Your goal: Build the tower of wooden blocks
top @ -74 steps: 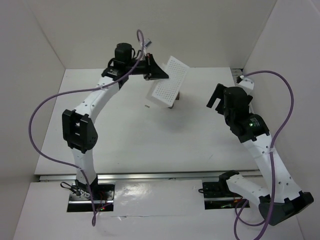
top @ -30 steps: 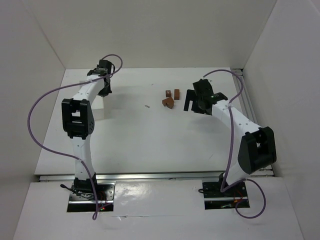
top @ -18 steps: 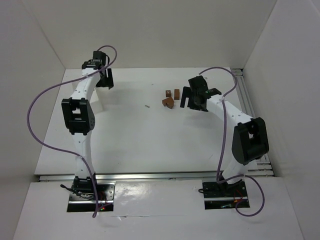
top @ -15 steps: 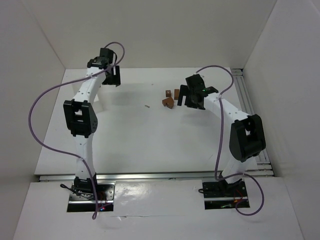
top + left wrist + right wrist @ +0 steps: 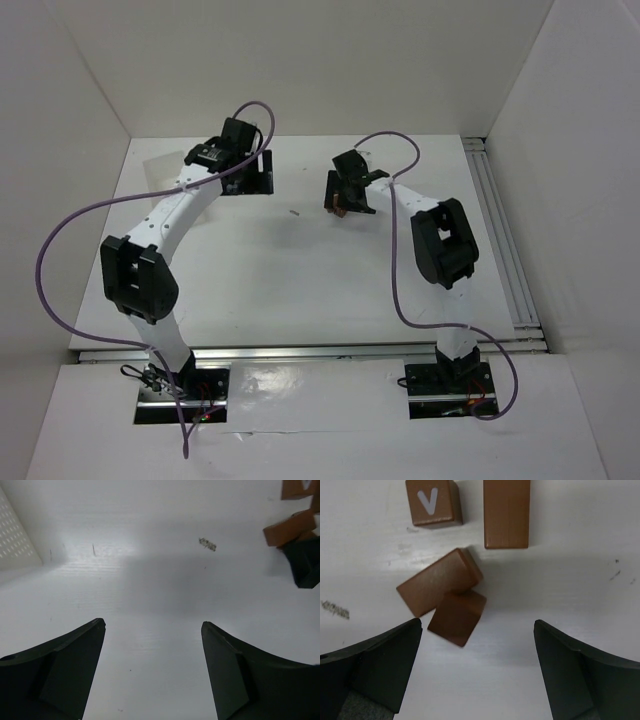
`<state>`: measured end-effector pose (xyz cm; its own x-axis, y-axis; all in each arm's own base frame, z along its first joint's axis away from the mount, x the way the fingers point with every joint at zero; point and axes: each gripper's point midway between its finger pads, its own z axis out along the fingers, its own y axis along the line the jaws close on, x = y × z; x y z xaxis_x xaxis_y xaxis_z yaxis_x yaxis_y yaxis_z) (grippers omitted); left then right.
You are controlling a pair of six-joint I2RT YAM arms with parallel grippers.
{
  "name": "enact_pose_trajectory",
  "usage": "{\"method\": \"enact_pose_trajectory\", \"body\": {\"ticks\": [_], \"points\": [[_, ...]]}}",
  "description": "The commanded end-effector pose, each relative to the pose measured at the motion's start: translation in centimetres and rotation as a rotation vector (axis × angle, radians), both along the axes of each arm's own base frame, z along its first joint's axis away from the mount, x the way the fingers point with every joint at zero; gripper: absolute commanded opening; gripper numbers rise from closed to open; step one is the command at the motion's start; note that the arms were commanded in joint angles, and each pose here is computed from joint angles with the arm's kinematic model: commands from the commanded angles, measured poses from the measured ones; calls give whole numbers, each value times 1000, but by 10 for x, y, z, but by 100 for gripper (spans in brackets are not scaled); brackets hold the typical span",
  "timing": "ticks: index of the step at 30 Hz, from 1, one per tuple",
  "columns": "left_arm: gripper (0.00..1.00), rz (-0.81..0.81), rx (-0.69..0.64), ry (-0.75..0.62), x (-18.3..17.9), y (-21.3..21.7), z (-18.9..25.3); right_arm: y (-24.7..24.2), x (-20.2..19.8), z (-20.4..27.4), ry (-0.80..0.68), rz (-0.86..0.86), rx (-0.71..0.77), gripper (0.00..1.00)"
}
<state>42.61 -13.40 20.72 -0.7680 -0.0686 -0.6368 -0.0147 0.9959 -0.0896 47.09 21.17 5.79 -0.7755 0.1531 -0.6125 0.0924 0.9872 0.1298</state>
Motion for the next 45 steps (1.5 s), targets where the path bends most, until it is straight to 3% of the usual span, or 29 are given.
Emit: {"method": "enact_pose_trajectory", "body": {"ticks": [1, 3, 8, 13, 19, 25, 30, 32, 40, 45], "points": [[90, 25, -89, 21, -6, -12, -15, 4, 29, 8, -73, -62, -3, 100], [90, 34, -105, 0, -7, -12, -8, 3, 31, 3, -64, -79, -11, 98], [88, 33, -95, -3, -10, -13, -8, -7, 33, 0, -71, -105, -34, 74], [87, 24, -112, -18, -9, -16, -2, -37, 26, 6, -72, -160, -64, 60], [87, -9, -118, -7, -12, -34, -9, -92, 14, 10, -65, -254, -135, 62], [86, -39, -122, 8, -16, -46, -13, -88, 21, 38, -78, -165, -71, 88], [86, -64, -90, -23, -22, -52, -3, -69, 40, 57, -136, -120, -76, 88], [86, -57, -79, -18, -23, -50, -4, -65, 53, 66, -173, -109, -72, 82], [86, -51, -46, -30, -21, -44, -1, -34, 82, 33, -118, -26, -41, 78], [85, -45, -36, -25, -22, -42, -2, -18, 82, 24, -120, 25, -28, 70]]}}
